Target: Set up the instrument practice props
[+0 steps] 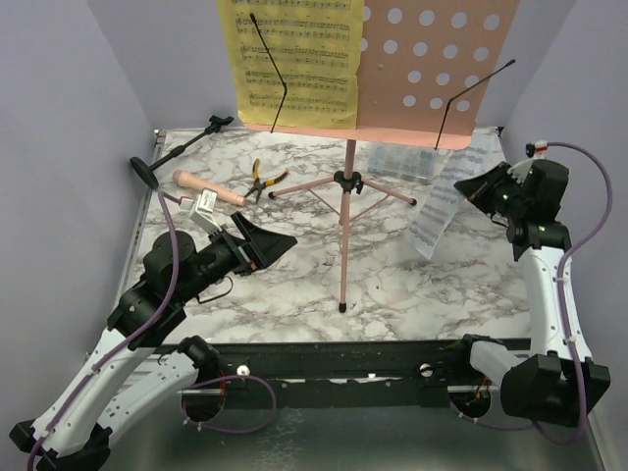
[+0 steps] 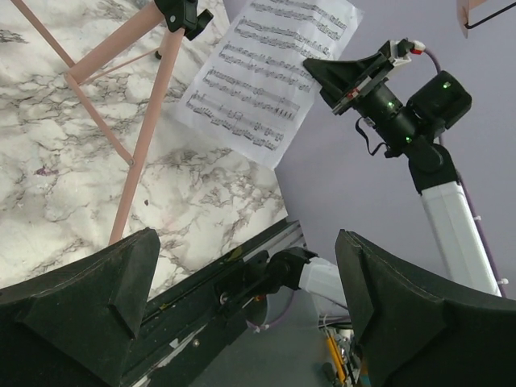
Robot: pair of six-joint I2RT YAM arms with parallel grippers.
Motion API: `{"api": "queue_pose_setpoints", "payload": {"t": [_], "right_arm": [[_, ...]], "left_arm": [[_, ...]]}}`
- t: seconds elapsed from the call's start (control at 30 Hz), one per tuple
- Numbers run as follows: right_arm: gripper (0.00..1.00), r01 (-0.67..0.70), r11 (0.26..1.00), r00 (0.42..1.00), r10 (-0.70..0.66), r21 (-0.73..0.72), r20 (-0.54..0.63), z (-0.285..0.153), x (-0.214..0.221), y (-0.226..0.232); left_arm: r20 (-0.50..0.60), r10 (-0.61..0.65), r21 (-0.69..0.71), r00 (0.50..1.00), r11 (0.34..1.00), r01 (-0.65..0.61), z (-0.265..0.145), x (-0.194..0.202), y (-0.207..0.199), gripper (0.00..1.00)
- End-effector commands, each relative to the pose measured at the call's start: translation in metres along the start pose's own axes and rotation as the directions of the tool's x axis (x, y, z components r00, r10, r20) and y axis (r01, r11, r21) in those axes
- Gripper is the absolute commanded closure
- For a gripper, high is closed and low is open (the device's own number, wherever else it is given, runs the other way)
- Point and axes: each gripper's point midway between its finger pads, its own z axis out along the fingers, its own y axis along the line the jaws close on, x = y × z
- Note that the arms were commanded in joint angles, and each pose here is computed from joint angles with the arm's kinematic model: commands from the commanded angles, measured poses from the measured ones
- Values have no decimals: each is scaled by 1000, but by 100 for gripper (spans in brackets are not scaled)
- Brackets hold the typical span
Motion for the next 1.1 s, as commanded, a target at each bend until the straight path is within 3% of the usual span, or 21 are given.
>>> {"api": "queue_pose_setpoints", "payload": {"t": [0.0,0.1,0.2,0.33,0.47,0.73,0.9,1.07], "right_arm": [[100,-45,997,916,17,-62,-402,-22,99,27],[100,-158,924,835,-63,-348,-546,-51,140,92],[100,-207,808,766,-217,-552,-606,-95,173,147],[100,-245,568,672,-484,-786,-560,-169,210,200],[100,-326,407,635,-575,-853,-517,-209,224,216],[100,-298,254,759,-522,-920,-390,-219,204,236],[100,-225,169,844,-458,-960,-278,-237,183,245],[100,-186,85,881,-426,-979,-205,-260,165,253]], "left_arm": [[-5,3,19,1000,1000,-3,4,-1,-4,1],[-15,-2,28,1000,1000,2,5,1,-6,1],[-32,-17,36,999,999,18,6,6,-5,1],[-49,-34,70,998,997,38,6,12,-6,1],[-26,-12,155,1000,988,16,-1,11,-17,1],[94,50,497,994,863,-91,-48,10,-65,1],[114,29,511,993,855,-84,-59,10,-64,1],[167,11,473,986,876,-90,-60,4,-53,1]]}}
